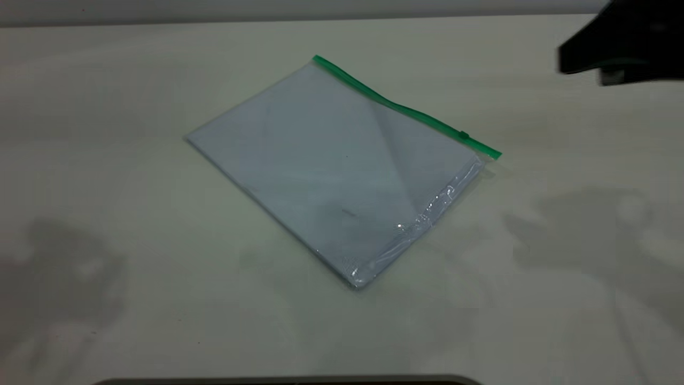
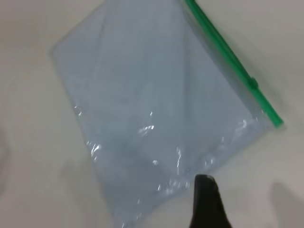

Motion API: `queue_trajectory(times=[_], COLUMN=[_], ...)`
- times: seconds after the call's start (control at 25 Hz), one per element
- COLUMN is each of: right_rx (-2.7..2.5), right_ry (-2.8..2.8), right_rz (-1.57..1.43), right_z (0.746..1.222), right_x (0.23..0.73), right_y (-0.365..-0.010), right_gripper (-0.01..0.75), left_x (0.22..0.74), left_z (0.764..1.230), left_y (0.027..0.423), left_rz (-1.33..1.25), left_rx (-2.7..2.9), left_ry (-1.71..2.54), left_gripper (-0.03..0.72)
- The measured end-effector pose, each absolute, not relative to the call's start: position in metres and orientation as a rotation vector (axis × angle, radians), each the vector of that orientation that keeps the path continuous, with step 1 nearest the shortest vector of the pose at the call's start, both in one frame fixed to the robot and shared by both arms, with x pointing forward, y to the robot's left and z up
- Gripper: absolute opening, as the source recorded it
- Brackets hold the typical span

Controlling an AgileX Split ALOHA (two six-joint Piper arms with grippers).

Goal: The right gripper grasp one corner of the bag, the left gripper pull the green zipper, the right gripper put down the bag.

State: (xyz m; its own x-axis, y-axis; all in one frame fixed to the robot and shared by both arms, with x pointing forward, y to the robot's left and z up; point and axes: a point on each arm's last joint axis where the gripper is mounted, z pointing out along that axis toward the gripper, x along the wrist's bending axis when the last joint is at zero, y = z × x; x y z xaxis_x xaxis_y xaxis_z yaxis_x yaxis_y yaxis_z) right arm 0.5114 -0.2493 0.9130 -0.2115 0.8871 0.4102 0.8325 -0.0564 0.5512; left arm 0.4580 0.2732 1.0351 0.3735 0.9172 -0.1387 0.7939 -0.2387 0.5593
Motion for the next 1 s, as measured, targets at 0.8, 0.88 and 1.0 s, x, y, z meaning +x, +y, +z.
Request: queue_trajectory(times=[0.8, 0.88, 1.0], right_rx=[2.131, 2.138, 2.142], right_ry=[2.328, 2.344, 2.352], right_rz=[1.407, 1.397, 1.401], right_z=[0.762, 0.752, 0.74], right_x=[0.599, 0.601, 0.605], right_y=[-0.276, -0.276, -0.276], right_gripper=[0.535, 0.535, 0.535], left_x=[0.493, 0.494, 0.496], left_z=[1.003, 1.004, 1.007], left_y=[0.258, 0.258, 0.258], left_rz=[0.198, 0.203, 0.221], left_rx=[2.11, 2.107, 2.1], left_ry=[1.38, 1.38, 1.376], left_gripper=[0.572, 0.572, 0.572])
